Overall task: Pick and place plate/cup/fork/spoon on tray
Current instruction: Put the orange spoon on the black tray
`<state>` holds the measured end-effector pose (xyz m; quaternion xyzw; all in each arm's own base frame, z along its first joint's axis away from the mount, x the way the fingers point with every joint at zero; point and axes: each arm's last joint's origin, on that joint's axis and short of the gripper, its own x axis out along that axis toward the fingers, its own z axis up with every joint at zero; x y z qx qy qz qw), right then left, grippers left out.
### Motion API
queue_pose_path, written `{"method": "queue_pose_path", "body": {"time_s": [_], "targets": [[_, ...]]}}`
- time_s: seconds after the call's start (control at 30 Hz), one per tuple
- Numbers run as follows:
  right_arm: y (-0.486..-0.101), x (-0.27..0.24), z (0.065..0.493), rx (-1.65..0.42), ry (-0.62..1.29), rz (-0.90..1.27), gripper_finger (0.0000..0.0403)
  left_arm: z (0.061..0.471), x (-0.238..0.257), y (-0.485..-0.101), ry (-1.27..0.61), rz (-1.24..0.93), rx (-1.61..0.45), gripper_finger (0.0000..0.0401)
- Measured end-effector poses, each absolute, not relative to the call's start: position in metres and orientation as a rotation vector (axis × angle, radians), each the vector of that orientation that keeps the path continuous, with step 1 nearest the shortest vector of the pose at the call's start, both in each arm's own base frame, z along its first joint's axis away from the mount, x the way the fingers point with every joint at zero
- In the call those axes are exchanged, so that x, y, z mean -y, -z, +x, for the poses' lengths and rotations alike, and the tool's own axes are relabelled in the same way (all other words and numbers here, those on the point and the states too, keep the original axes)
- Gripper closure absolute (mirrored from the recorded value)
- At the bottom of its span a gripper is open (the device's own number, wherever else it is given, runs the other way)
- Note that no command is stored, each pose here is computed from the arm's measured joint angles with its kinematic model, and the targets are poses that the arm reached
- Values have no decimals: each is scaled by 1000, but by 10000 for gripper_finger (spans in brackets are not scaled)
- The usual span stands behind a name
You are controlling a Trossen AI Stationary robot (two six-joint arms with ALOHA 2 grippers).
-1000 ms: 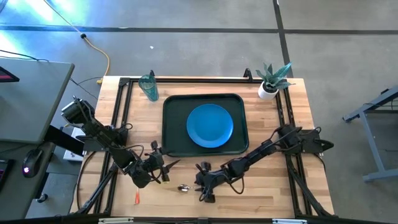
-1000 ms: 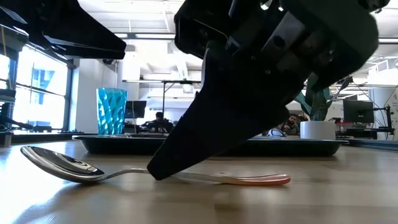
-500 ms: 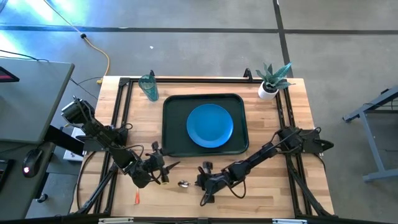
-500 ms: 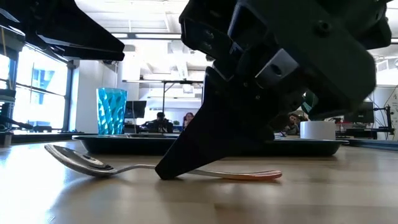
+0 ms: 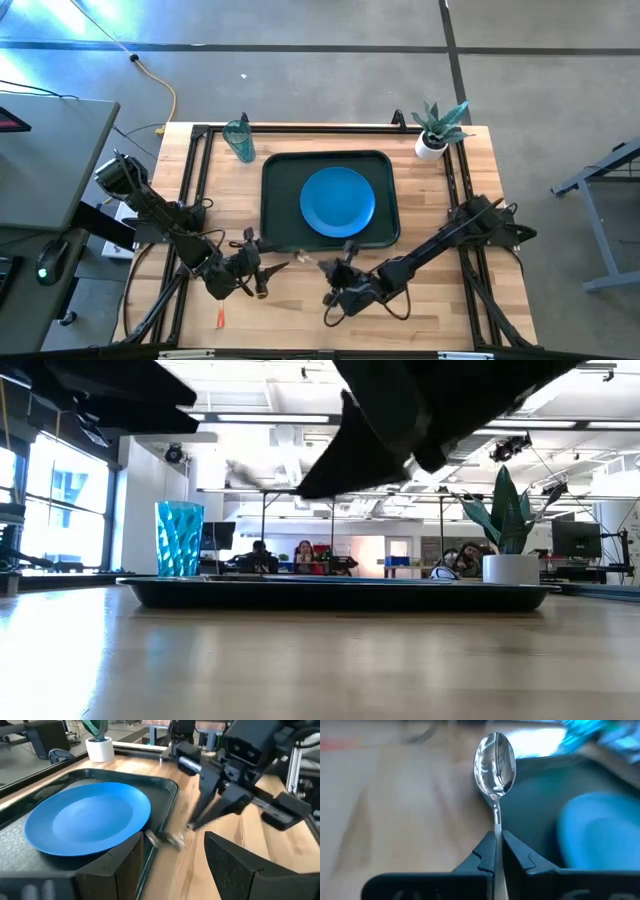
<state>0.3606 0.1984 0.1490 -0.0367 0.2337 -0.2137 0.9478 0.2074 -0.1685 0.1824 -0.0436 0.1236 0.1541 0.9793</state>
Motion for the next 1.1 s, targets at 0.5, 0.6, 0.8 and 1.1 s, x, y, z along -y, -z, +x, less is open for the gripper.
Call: {"method": "queue_pose_path", "body": {"time_s": [0.5,0.6,0.8,1.1], "targets": [[-176,-188,353,-265,882,-357,402,243,134,-203,-451,-259,-59,201],[-177,-187,352,-257,925,-396,402,251,125,-212,-411,-257,-10,201],[-178,-188,352,-283,931,-460,402,263,104,-220,-408,-298,57,201],[-178,-185,353,-295,930,-473,402,274,85,-222,-293,-356,63,219]]}}
